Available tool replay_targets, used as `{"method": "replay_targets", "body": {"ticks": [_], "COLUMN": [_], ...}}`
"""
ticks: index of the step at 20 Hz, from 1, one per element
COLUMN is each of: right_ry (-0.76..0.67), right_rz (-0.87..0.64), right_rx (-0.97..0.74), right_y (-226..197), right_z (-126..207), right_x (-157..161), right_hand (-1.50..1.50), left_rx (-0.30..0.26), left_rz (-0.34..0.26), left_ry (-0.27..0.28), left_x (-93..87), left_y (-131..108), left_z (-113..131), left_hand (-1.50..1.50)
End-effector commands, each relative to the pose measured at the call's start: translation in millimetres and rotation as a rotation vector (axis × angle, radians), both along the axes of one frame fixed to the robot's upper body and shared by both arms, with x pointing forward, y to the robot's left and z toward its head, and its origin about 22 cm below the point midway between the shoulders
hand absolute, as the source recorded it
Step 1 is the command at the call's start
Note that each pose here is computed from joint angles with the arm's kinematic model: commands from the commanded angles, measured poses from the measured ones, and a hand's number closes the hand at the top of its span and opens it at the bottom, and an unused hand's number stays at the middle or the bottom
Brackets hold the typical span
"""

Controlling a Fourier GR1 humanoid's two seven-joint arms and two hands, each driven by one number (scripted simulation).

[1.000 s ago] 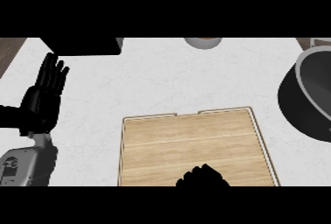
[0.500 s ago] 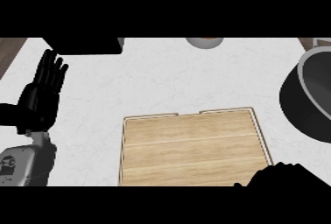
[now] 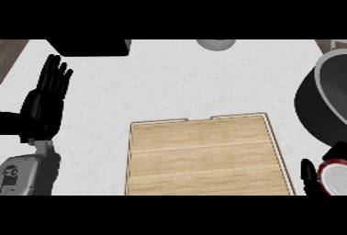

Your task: Pick the can from the tray and place it in the pot

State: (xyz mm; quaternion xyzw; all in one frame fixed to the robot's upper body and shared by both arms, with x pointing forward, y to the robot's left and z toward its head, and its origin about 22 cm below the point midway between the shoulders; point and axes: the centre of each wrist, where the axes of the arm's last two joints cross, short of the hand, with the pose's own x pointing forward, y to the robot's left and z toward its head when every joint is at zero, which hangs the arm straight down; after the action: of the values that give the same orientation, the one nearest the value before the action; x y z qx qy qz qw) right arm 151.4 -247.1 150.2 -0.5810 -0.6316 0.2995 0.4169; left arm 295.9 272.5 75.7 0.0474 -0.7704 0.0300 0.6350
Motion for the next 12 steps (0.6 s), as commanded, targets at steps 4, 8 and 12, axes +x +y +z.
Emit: {"method": "replay_targets", "body": {"ticks": [4, 8, 12], "right_ry": [0.009, -0.016, 0.037], "right_rz": [-0.002, -0.005, 0.057], "right_rx": [0.175, 0.207, 0.218], "right_y": [-93.1, -162.3, -209.9], "right_z": [10.6, 8.7, 3.2], "right_x": [27.9, 45.3, 59.2], "right_hand": [1.50, 1.50, 1.50], "left_rx": [0.009, 0.009, 0.004], "left_rz": [0.007, -0.004, -0.018], "left_ry": [-0.004, 0.010, -0.007], "left_x": [4.6, -1.0, 11.9], "left_y": [-4.8, -5.0, -17.0], "left_z": [0.1, -0.2, 5.8], "left_hand": [0.00, 0.00, 0.00]}}
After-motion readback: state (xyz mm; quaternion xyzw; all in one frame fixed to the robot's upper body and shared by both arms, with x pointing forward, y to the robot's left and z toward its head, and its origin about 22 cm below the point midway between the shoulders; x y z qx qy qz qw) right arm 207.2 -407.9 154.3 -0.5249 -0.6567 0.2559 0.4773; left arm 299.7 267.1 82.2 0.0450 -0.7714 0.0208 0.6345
